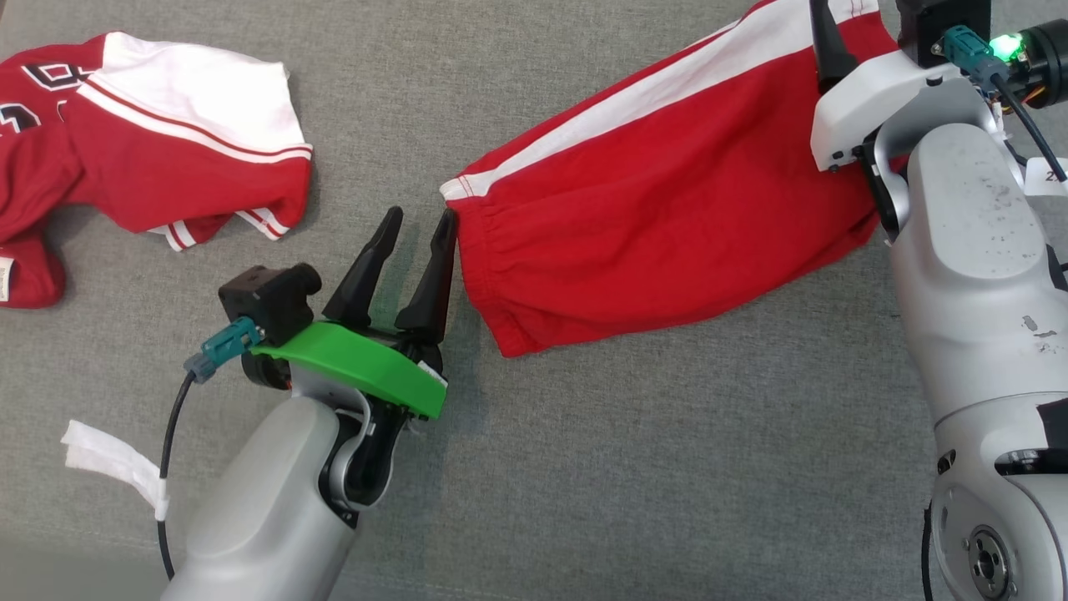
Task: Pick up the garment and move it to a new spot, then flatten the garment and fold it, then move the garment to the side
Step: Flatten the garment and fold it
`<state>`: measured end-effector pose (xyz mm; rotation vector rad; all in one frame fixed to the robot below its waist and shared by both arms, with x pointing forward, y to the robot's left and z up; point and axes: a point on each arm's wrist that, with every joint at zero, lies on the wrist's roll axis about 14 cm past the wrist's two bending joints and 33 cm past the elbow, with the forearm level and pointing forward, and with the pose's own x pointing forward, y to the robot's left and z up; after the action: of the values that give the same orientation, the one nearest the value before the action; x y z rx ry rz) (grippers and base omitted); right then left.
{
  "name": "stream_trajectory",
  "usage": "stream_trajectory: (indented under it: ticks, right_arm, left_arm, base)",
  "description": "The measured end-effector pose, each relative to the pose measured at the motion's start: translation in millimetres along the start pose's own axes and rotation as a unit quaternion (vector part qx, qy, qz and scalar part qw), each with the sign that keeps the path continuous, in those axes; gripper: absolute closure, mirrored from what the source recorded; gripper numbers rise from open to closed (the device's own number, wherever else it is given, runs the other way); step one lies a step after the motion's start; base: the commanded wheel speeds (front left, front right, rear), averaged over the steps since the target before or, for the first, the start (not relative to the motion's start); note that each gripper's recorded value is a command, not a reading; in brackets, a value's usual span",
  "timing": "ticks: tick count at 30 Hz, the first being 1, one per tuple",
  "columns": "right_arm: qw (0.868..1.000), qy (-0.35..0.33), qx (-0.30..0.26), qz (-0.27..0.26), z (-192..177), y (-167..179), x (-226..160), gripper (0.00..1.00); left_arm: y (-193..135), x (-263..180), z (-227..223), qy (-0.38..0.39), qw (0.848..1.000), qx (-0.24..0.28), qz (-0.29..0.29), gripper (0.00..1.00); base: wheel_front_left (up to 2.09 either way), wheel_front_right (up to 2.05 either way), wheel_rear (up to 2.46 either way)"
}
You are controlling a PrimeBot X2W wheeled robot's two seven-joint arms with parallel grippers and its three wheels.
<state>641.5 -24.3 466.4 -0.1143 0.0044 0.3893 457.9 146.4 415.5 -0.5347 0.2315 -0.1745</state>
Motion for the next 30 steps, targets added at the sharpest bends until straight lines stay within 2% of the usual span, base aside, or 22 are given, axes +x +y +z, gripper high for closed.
stream_trajectory:
  ticks: [6, 13, 20, 21, 23, 30]
  right_arm:
    - [1.000, 0.012, -0.002, -0.010, -4, -6, -10, 0.00]
    - [0.997, 0.069, 0.010, -0.023, -38, -10, -34, 0.00]
    - [0.986, 0.149, 0.043, -0.057, -81, -22, -63, 0.00]
    - [0.984, 0.160, 0.048, -0.058, -85, -21, -66, 0.02]
    - [0.982, 0.168, 0.056, -0.060, -89, -21, -70, 1.00]
    - [0.975, 0.172, 0.109, -0.090, -92, -27, -90, 1.00]
  left_arm:
    - [4, -12, -1, -0.004, 1.000, -0.003, 0.014, 0.00]
    - [9, -24, 6, -0.018, 0.999, 0.020, 0.024, 0.00]
    - [11, -33, 11, -0.025, 0.999, 0.030, 0.032, 0.00]
    - [12, -35, 11, -0.026, 0.999, 0.030, 0.034, 0.00]
    - [13, -37, 10, -0.026, 0.999, 0.030, 0.037, 0.00]
    - [18, -48, 9, -0.025, 0.998, 0.040, 0.049, 0.00]
  base:
    - [0.00, 0.00, 0.00]
    - [0.00, 0.00, 0.00]
    - [0.00, 0.00, 0.00]
    - [0.00, 0.00, 0.00]
    - [0.00, 0.00, 0.00]
    - [0.00, 0.00, 0.00]
